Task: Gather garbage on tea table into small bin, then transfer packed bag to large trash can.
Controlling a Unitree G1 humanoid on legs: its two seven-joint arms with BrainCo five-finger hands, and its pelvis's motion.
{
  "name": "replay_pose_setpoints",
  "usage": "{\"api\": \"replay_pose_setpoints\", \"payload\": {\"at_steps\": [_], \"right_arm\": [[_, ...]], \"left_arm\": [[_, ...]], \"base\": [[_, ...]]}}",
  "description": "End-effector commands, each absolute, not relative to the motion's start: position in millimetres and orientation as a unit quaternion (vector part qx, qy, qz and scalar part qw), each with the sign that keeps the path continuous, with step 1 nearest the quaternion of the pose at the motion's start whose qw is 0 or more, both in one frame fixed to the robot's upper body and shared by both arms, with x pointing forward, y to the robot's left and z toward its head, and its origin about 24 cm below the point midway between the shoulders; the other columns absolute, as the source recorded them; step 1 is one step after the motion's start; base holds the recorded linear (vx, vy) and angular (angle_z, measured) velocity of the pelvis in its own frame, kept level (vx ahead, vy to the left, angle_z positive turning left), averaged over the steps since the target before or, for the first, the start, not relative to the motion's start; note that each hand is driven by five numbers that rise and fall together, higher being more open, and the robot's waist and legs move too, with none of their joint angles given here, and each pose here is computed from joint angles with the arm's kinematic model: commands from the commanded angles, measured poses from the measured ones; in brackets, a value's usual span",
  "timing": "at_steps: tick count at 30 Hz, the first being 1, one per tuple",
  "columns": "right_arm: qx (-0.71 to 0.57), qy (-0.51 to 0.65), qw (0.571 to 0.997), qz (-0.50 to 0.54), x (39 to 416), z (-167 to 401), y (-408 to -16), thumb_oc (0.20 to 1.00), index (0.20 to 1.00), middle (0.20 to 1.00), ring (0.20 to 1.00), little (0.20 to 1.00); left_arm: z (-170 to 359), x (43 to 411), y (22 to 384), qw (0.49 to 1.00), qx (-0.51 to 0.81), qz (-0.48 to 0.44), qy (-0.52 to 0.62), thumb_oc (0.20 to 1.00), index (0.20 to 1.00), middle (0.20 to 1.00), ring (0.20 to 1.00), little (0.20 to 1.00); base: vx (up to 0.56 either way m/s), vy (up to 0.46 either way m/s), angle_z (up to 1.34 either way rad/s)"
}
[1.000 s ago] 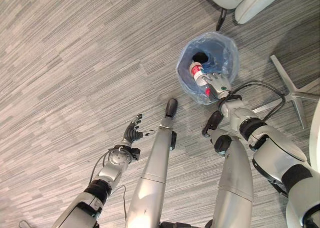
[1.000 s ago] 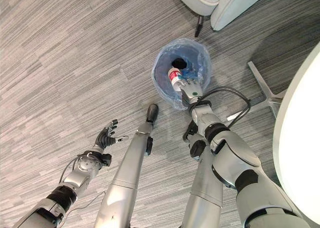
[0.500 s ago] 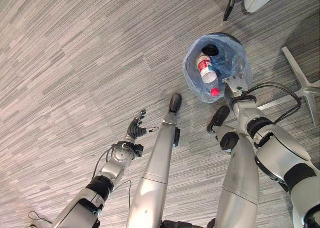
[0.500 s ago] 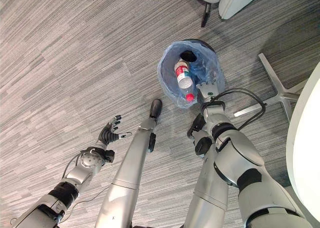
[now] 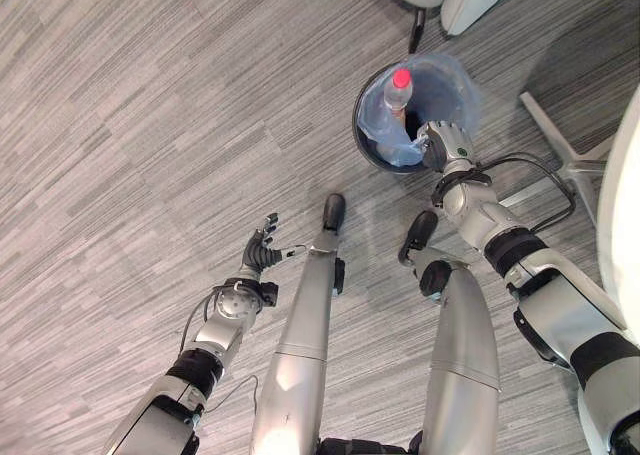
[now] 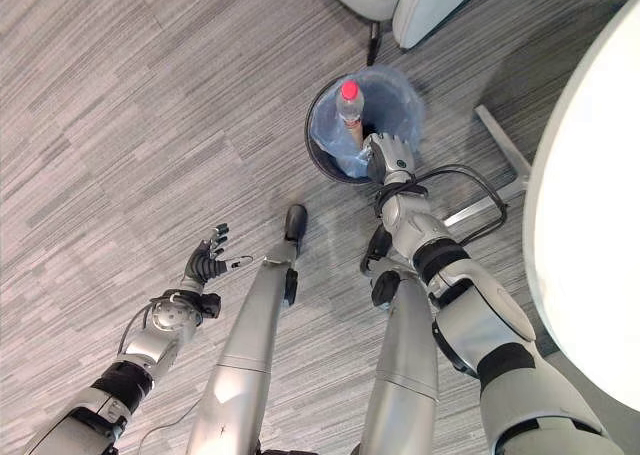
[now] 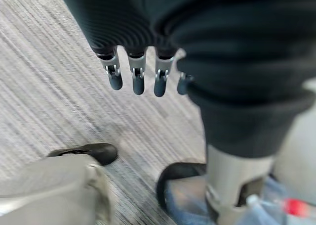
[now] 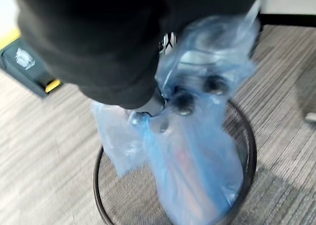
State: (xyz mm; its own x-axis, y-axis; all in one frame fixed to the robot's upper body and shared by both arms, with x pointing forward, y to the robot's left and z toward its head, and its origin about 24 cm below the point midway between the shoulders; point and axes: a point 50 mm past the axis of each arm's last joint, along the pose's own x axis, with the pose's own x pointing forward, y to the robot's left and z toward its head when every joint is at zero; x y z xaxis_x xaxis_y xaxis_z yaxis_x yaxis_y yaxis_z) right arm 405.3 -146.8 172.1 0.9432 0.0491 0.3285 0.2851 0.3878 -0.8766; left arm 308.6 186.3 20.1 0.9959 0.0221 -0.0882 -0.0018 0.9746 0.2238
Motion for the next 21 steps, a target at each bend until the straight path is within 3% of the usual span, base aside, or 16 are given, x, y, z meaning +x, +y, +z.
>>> {"api": "replay_pose_setpoints", "payload": {"at_steps": [1, 13, 21], "right_arm": [[-0.476, -0.188, 0.856, -0.068, 398, 179, -146, 0.200, 0.200, 0.200, 0.200, 0.200], [-0.231, -0.177, 0.955, 0.064, 351, 134, -109, 0.200, 0.200, 0.200, 0.200, 0.200], [-0.130, -0.179, 0.963, 0.153, 318, 123, -92, 0.200, 0.200, 0.200, 0.200, 0.200]], "left_arm": [[15, 299, 199, 0.993, 0.102, 0.025, 0.052, 1.000, 1.000, 1.000, 1.000, 1.000], [-9, 275, 219, 0.989, 0.088, 0.053, 0.104, 1.000, 1.000, 1.000, 1.000, 1.000], [-35, 240, 229, 0.982, 0.088, 0.055, 0.159, 1.000, 1.000, 1.000, 1.000, 1.000]], "base": [[-0.04, -0.016, -0.02], [0.00, 0.017, -0.06], [0.10, 0.050, -0.17]]}}
